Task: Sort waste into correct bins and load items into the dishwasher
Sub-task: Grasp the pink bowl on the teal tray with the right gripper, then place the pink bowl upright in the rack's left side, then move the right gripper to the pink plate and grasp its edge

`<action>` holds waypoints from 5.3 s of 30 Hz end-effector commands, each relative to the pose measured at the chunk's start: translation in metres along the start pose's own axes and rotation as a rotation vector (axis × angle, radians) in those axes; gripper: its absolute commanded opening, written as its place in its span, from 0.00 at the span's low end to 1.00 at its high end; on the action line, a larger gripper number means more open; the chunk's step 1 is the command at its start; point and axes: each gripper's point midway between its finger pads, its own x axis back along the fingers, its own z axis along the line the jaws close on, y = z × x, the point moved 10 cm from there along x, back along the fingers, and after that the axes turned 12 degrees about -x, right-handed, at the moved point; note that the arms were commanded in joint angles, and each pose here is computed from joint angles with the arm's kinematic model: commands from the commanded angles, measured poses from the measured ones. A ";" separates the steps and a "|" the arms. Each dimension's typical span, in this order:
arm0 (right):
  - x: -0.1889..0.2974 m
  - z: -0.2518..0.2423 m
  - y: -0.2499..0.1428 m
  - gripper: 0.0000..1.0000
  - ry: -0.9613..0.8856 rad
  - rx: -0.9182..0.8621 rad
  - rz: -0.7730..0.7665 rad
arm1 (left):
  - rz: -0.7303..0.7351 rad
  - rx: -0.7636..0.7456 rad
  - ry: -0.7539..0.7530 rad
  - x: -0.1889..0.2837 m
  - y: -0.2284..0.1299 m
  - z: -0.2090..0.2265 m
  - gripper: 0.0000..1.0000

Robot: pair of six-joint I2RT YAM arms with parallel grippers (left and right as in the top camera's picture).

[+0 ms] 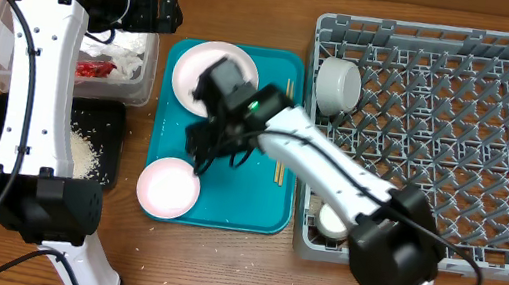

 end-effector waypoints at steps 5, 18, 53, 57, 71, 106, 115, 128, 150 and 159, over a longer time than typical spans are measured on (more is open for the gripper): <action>-0.036 -0.012 -0.018 0.49 -0.052 -0.172 0.053 | -0.019 -0.009 0.007 0.007 0.002 -0.002 1.00; -0.047 -0.019 -0.017 0.08 -0.051 -0.208 0.080 | -0.020 -0.003 0.011 0.008 0.001 0.000 1.00; 0.238 -0.129 -0.028 0.04 -1.268 -0.520 -0.661 | -0.020 -0.004 0.010 0.008 0.001 0.000 1.00; 0.223 -0.141 -0.030 0.04 -1.415 -0.434 -0.659 | -0.020 -0.004 0.010 0.008 0.001 0.000 1.00; 0.188 -0.136 -0.019 0.04 -1.393 -0.384 -0.687 | -0.020 -0.004 0.010 0.008 0.001 0.000 1.00; 0.102 -0.099 -0.058 0.75 -1.412 -0.132 -0.346 | -0.020 -0.004 0.010 0.008 0.001 0.000 1.00; 0.162 -0.053 -0.018 0.88 -1.112 -0.243 -0.476 | -0.019 -0.003 0.010 0.008 0.001 0.000 1.00; 0.137 -0.015 0.066 0.75 -0.321 -0.264 -0.498 | -0.020 -0.004 0.010 0.008 0.001 0.000 1.00; -0.030 -0.099 0.106 0.33 -0.286 -0.512 -0.225 | -0.020 -0.004 0.010 0.008 0.001 0.000 1.00; -0.033 -0.103 0.100 0.18 -0.309 -0.521 -0.191 | -0.020 -0.004 0.010 0.008 0.001 0.000 1.00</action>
